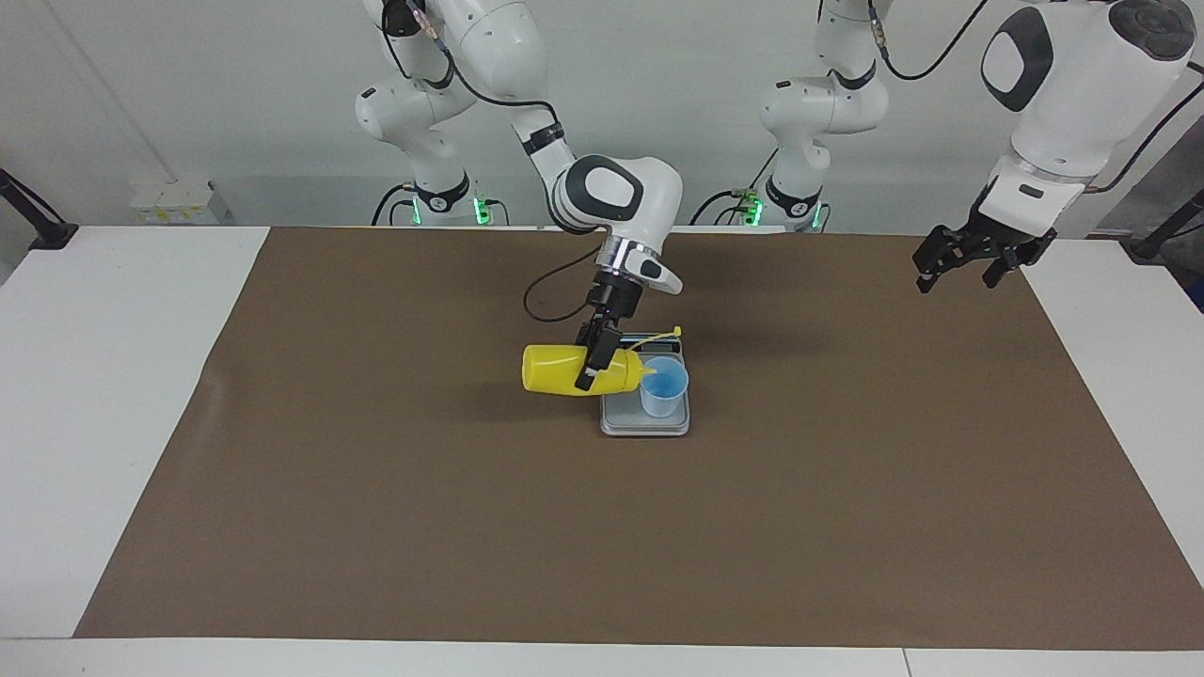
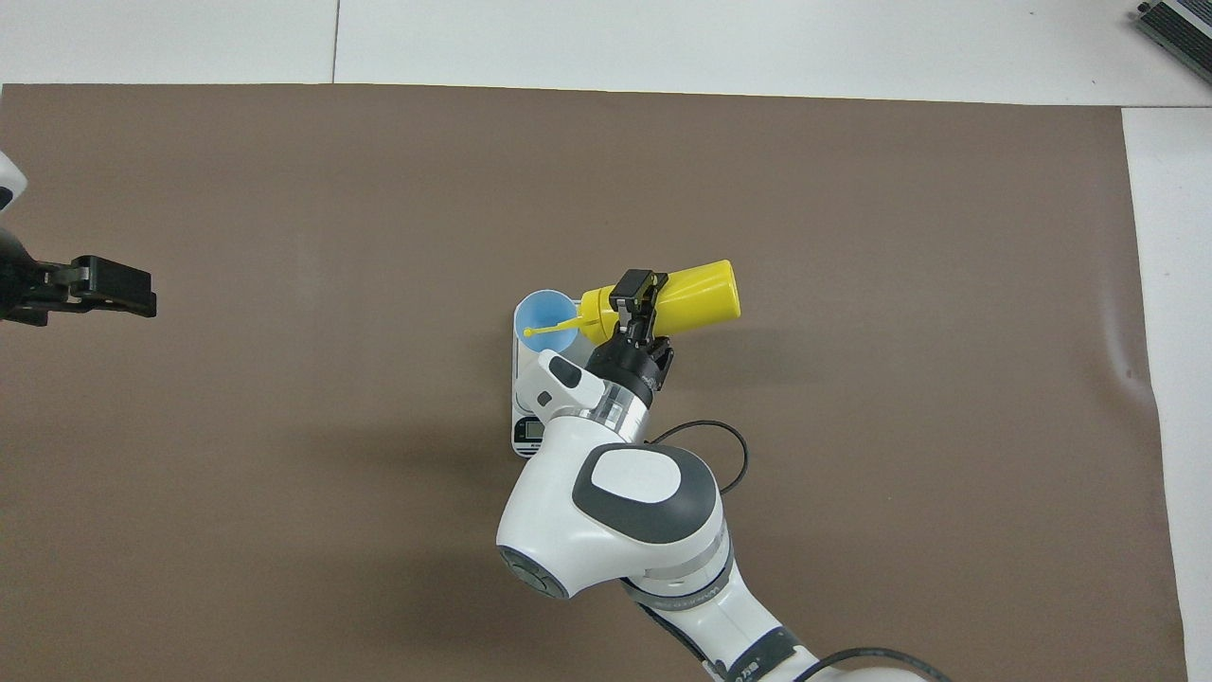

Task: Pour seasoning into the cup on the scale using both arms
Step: 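Tilt the bottle nozzle into the blue cup with the right gripper, then turn the bottle upright and carry it back with the right gripper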

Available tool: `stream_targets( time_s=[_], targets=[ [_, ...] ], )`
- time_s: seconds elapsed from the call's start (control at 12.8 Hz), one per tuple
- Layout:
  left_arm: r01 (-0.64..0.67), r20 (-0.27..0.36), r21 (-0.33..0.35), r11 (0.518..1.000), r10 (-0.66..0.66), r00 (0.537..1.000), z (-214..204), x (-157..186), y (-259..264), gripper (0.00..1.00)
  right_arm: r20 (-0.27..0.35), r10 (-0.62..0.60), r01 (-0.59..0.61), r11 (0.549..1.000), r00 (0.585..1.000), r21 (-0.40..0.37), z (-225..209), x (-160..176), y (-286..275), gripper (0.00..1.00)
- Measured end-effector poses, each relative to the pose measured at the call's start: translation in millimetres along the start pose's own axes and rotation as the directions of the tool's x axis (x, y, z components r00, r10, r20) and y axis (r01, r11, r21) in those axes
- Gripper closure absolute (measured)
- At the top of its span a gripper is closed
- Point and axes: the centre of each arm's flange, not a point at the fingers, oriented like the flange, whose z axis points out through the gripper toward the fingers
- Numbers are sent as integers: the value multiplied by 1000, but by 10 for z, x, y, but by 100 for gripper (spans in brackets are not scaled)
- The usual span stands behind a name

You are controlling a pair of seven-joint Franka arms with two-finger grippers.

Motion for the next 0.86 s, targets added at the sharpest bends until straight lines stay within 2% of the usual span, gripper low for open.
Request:
stream_targets(
  time_s=[0.55,0.86],
  targets=[
    [0,0,0,1000,0,1000,0,0,0,0,4,27,-27,1000,1000,-2,31,-31,20,59],
    [0,0,0,1000,0,1000,0,0,0,0,-50,114,-113,993,992,33,213,-311,236,59]
  ],
)
